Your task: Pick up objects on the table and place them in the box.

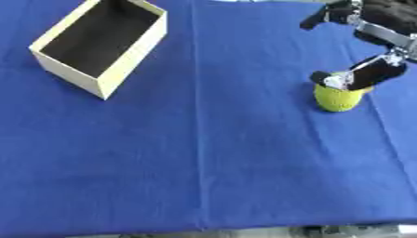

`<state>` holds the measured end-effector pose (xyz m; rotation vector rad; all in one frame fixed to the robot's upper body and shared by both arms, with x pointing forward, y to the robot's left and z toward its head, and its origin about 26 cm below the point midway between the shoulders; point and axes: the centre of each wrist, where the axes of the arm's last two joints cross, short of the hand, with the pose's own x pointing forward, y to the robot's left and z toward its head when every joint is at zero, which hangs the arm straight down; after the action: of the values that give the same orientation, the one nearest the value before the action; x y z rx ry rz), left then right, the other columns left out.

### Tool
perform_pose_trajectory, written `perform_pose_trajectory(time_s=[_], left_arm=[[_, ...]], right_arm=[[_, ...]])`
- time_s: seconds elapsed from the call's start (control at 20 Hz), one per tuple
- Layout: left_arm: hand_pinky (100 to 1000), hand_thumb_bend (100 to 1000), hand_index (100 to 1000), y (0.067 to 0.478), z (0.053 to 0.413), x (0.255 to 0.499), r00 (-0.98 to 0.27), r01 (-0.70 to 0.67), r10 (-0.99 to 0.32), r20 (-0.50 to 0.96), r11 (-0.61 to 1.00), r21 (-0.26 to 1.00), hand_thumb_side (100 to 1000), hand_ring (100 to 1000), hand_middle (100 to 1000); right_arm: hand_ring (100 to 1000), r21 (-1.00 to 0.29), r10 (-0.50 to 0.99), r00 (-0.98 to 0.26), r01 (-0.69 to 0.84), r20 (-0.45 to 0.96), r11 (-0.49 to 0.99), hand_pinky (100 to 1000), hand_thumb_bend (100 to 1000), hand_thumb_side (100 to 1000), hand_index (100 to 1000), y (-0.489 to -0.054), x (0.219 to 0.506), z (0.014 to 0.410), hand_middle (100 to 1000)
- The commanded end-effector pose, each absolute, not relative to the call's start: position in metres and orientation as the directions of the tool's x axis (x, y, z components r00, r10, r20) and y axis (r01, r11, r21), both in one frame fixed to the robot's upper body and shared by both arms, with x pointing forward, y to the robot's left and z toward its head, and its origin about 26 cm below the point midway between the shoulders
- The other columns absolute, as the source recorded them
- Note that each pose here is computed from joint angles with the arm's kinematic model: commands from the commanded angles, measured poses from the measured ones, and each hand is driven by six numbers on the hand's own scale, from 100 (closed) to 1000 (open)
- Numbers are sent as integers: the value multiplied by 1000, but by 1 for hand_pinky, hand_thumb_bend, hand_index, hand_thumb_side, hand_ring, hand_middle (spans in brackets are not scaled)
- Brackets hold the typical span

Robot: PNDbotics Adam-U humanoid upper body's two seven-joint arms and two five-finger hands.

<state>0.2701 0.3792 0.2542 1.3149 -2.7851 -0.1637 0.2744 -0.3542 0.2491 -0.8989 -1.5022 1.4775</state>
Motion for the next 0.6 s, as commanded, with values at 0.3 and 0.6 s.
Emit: perform_pose_trajectory(time_s=[0.3,0.6], left_arm=[[784,465,689,381,265,266,-632,-771,-774,-34,624,124,329,639,661],[783,464,688,381,264,266,-631,-772,-775,-32,623,123,328,639,663]], right_arm=[[901,-986,945,-306,-145,117,75,894,399,130,893,-357,268,238,785],[903,-978,963,-220,-175,154,116,895,422,100,916,-360,265,228,794]])
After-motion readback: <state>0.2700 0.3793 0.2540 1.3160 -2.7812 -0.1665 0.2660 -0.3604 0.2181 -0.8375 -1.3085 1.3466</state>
